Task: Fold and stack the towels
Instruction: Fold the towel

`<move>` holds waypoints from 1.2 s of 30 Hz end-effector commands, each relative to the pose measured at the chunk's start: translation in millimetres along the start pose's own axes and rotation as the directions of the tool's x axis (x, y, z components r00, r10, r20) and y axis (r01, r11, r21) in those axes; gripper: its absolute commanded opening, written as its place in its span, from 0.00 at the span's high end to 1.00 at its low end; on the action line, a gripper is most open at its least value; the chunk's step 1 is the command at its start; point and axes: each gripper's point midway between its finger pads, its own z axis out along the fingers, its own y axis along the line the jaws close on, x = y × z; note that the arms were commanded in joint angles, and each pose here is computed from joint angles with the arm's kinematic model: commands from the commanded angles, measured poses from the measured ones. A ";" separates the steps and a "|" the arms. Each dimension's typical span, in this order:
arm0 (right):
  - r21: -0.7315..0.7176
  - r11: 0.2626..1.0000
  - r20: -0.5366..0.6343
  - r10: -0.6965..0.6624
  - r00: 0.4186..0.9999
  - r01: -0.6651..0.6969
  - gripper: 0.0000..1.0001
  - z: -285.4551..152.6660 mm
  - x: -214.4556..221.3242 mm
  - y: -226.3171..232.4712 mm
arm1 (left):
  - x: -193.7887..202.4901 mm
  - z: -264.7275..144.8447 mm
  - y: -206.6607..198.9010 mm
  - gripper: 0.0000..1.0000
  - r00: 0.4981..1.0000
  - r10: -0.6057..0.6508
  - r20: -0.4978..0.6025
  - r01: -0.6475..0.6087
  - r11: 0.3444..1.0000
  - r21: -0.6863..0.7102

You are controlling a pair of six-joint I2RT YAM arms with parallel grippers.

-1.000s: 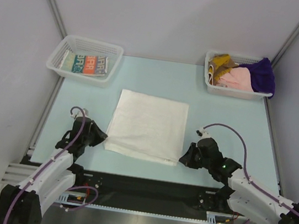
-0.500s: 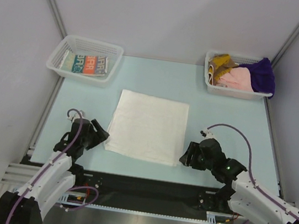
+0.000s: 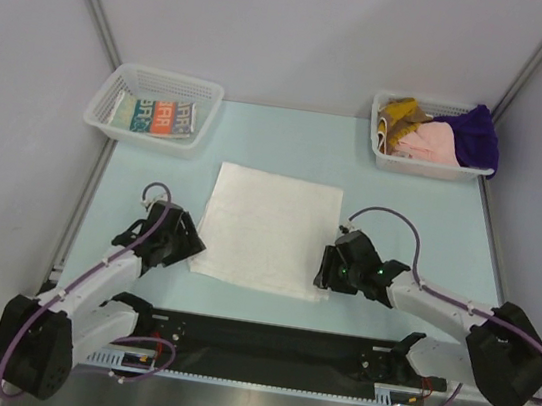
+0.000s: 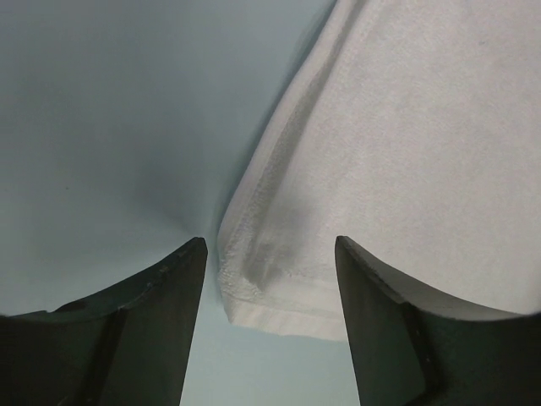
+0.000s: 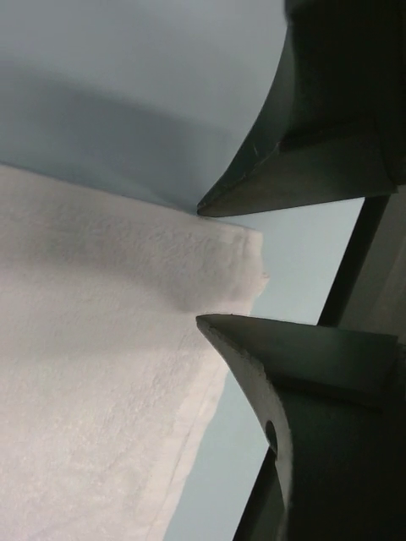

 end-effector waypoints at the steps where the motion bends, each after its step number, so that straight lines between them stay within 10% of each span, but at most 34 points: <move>1: -0.022 0.999 0.032 -0.041 0.999 0.041 0.46 8.4 -16.5 13.6 | -17.7 -7.3 -8.8 0.32 0.998 0.052 0.027 -0.052 0.998 -0.026; 5: 0.002 0.999 0.013 -0.045 0.999 0.045 0.79 23.2 -19.0 13.7 | -23.1 -7.4 -19.6 0.36 0.996 0.087 0.010 -0.087 0.996 -0.006; 11: 0.106 0.994 0.061 -0.004 0.998 -0.002 1.00 20.5 -50.0 -17.7 | -24.4 1.4 -42.3 0.43 0.983 0.176 -0.061 -0.174 0.984 0.036; 19: 0.131 0.990 0.096 0.044 0.994 -0.057 0.99 12.3 -74.8 -43.2 | -21.8 7.1 -51.8 0.48 0.960 0.252 -0.126 -0.247 0.968 0.056; 26: 0.115 0.993 0.167 -0.028 0.986 0.009 0.54 -18.5 -83.4 -17.5 | 2.4 4.0 -40.4 0.48 0.948 0.272 -0.169 -0.266 0.962 0.055; 36: -0.005 0.968 0.204 -0.243 0.948 0.250 0.46 -34.8 -75.3 65.6 | 22.7 -6.9 -33.2 0.47 0.951 0.245 -0.191 -0.239 0.970 0.054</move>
